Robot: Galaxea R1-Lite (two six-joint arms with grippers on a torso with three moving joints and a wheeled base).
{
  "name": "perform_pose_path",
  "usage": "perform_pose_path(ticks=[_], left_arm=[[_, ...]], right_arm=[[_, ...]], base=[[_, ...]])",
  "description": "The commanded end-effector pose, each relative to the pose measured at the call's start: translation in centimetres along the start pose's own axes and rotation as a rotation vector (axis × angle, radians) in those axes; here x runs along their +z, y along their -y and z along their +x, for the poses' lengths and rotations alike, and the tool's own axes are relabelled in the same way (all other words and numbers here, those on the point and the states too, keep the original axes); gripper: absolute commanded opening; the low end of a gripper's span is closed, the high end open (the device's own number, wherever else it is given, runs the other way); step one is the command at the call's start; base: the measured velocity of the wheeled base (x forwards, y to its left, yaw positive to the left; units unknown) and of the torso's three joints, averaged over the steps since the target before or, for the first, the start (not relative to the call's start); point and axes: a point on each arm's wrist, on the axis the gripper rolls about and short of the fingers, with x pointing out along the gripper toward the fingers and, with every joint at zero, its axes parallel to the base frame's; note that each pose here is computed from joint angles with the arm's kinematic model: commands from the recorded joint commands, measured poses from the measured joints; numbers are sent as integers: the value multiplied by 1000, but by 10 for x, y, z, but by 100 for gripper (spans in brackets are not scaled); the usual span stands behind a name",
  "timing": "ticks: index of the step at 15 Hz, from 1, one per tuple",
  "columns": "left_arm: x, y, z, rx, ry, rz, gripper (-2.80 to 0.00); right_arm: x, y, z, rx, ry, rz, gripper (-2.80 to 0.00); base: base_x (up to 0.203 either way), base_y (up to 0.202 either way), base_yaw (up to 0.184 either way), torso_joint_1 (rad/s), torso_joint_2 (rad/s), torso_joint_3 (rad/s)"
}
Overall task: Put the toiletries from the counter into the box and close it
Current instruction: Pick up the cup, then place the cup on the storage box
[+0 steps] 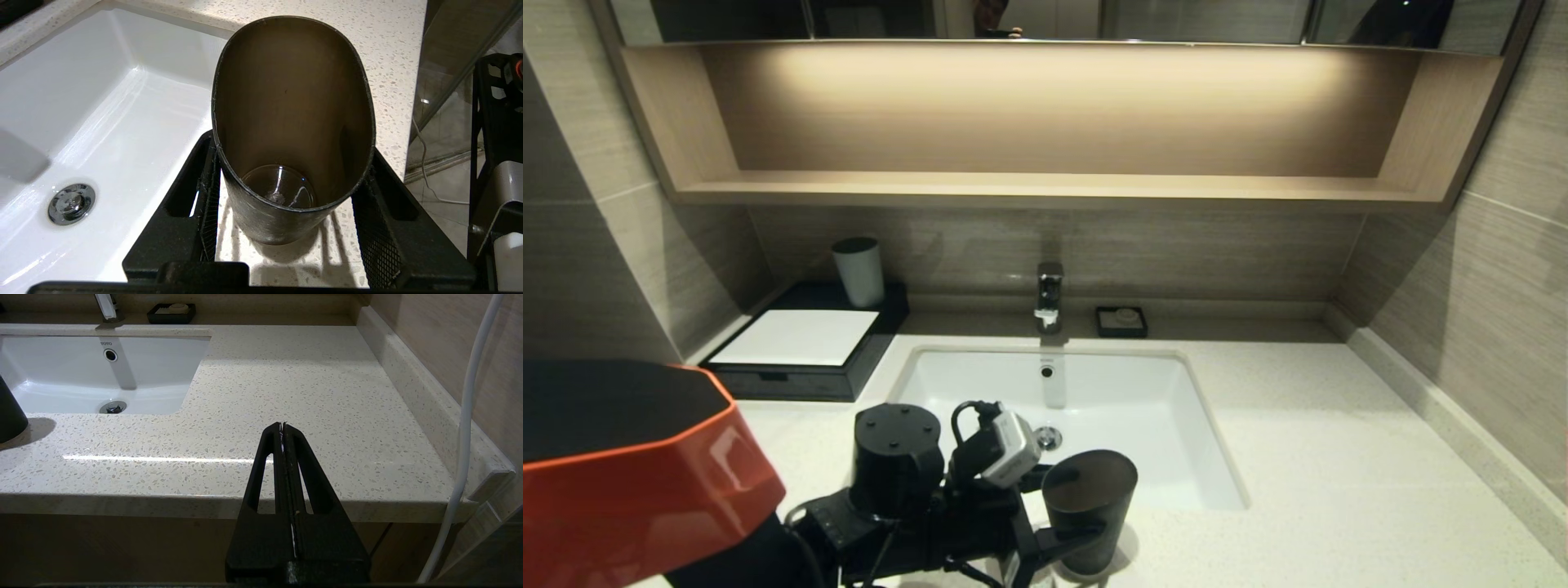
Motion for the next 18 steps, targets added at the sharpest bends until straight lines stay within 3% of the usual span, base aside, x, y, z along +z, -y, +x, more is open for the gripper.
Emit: perform_pose_path(ticks=[1,6,11,16,18], left_arm=[[3,-1,2,23,14,11,-280],[20,-7,4,121,54,6,-280],[32,-6,-3,146,92,24,-280],[59,-9,-10,268,173,42,-280],[73,-21,-19,322,213,42,-280]], right_arm=[[0,0,0,0,-1,0,-280],[0,0,0,0,-1,0,-280],[0,0,0,0,-1,0,-280],[0,0,0,0,-1,0,-280],[0,0,0,0,-1,0,-280]], base=[[0,0,0,0,0,0],[0,0,0,0,0,0],[0,0,0,0,0,0],[0,0,0,0,0,0],[0,0,0,0,0,0]])
